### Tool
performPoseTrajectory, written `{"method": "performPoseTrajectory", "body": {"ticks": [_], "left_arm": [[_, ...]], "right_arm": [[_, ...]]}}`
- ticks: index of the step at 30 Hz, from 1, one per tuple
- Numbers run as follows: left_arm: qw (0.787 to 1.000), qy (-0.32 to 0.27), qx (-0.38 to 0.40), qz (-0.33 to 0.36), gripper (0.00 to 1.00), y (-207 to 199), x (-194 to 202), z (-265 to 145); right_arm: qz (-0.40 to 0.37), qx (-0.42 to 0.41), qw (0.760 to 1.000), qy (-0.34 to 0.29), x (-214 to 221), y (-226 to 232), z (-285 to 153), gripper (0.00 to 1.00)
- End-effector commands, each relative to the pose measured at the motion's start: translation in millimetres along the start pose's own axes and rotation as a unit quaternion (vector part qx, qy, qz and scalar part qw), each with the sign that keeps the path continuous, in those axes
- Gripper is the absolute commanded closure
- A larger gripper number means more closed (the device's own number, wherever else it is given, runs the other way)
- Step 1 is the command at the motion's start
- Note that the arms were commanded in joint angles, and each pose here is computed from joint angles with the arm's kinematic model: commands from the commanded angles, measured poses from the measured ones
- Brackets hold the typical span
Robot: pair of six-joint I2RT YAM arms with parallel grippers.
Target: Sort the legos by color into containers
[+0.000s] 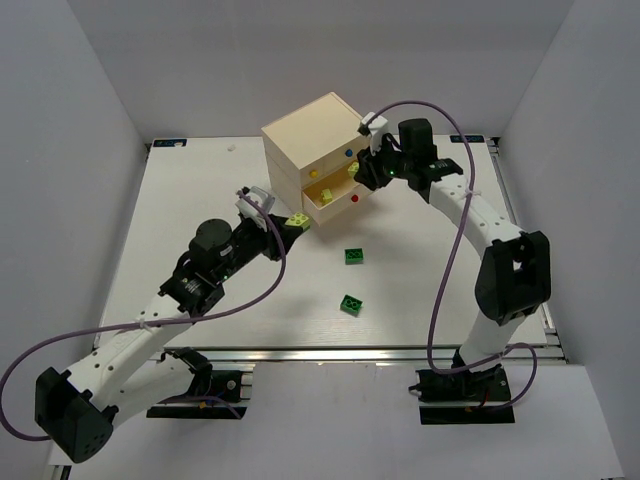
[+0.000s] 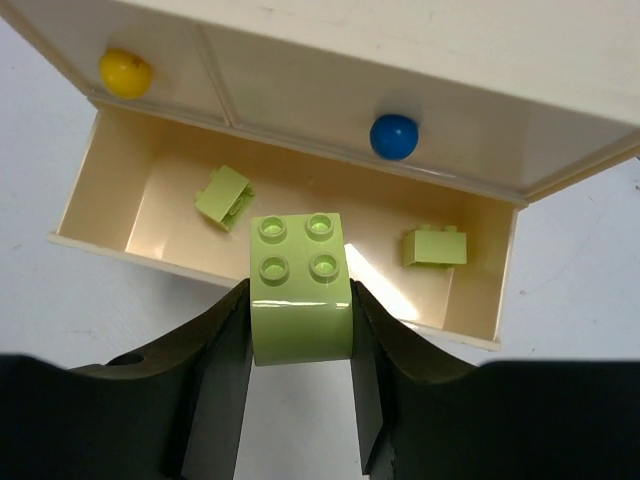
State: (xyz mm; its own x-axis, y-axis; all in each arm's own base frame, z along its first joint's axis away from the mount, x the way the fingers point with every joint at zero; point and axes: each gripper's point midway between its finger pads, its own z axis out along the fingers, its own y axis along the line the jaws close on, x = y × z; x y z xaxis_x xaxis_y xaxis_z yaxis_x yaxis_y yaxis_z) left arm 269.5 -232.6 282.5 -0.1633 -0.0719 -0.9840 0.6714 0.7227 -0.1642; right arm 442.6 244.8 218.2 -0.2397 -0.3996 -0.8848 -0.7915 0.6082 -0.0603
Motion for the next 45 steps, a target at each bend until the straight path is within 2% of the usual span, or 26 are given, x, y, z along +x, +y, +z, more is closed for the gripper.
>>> {"method": "performPoseTrajectory", "body": {"ticks": [1, 2, 4, 5, 7, 9, 11, 19, 20, 22, 23, 24, 25, 26, 27, 29, 30, 38, 45], "left_arm": [[1.000, -0.011, -0.016, 0.021, 1.00, 7.9, 3.1, -8.5], [1.000, -0.012, -0.016, 0.022, 1.00, 8.3, 3.6, -8.9], [0.999, -0.015, -0.013, 0.025, 1.00, 7.2, 3.8, -11.0], [0.999, -0.018, -0.013, 0.026, 1.00, 7.0, 2.8, -11.7], [0.999, -0.017, -0.007, 0.027, 1.00, 5.4, 4.7, -12.5], [1.000, -0.012, -0.004, 0.027, 1.00, 4.8, 9.7, -13.1], [1.000, -0.013, 0.004, 0.027, 1.00, 1.6, 9.9, -13.9], [0.999, -0.024, 0.033, 0.014, 1.00, -9.9, 5.1, -16.2], [0.999, -0.027, 0.036, 0.013, 1.00, -11.3, 4.4, -16.7], [0.998, -0.035, 0.047, 0.003, 1.00, -15.9, 1.3, -16.1], [0.997, -0.039, 0.060, 0.000, 1.00, -20.5, -0.3, -16.7], [0.997, -0.040, 0.067, -0.012, 1.00, -23.9, -0.1, -16.3], [0.996, -0.051, 0.076, -0.016, 1.00, -27.3, -5.4, -15.8], [0.995, -0.055, 0.085, -0.021, 1.00, -31.0, -8.2, -16.0], [0.993, -0.054, 0.103, -0.032, 1.00, -37.8, -9.2, -15.9], [0.990, -0.066, 0.121, -0.038, 1.00, -45.2, -19.1, -16.1], [0.988, -0.065, 0.132, -0.046, 1.00, -49.5, -20.6, -16.2], [0.971, -0.079, 0.210, -0.082, 1.00, -78.1, -39.0, -18.6], [0.953, -0.088, 0.259, -0.129, 1.00, -92.5, -41.8, -12.4]], "right_arm": [[-0.008, 0.011, 1.000, -0.011, -18.2, -8.7, 7.6, 0.90], [-0.005, 0.010, 1.000, -0.006, -16.6, -8.3, 10.5, 0.88], [0.004, 0.010, 1.000, -0.002, -16.4, -11.1, 16.5, 0.74], [0.009, 0.008, 1.000, 0.004, -13.0, -10.9, 20.1, 0.62], [0.013, 0.008, 1.000, 0.004, -15.7, -12.6, 21.8, 0.55], [0.016, 0.002, 1.000, 0.007, -14.7, -8.4, 23.2, 0.39], [0.020, 0.003, 1.000, 0.009, -12.9, -9.0, 22.0, 0.34], [0.013, 0.006, 1.000, -0.024, -34.8, -1.1, -11.9, 0.34], [0.005, -0.004, 0.999, -0.048, -49.0, 8.1, -27.4, 0.36], [0.005, -0.038, 0.997, -0.066, -42.5, 26.4, -37.1, 0.39], [-0.010, -0.068, 0.993, -0.098, -56.5, 42.8, -55.8, 0.45], [-0.003, -0.155, 0.982, -0.105, -40.7, 76.1, -62.2, 0.47], [-0.018, -0.198, 0.971, -0.130, -43.1, 92.1, -72.6, 0.48], [-0.033, -0.241, 0.957, -0.159, -49.5, 112.5, -92.2, 0.46], [-0.021, -0.317, 0.934, -0.164, -30.3, 141.1, -104.2, 0.43], [-0.039, -0.363, 0.910, -0.197, -35.5, 160.4, -123.3, 0.32], [-0.043, -0.382, 0.901, -0.200, -31.9, 167.2, -129.1, 0.30], [-0.068, -0.378, 0.901, -0.202, -29.6, 173.9, -133.7, 0.25], [-0.014, -0.379, 0.903, -0.203, -36.4, 180.4, -131.1, 0.22]]}}
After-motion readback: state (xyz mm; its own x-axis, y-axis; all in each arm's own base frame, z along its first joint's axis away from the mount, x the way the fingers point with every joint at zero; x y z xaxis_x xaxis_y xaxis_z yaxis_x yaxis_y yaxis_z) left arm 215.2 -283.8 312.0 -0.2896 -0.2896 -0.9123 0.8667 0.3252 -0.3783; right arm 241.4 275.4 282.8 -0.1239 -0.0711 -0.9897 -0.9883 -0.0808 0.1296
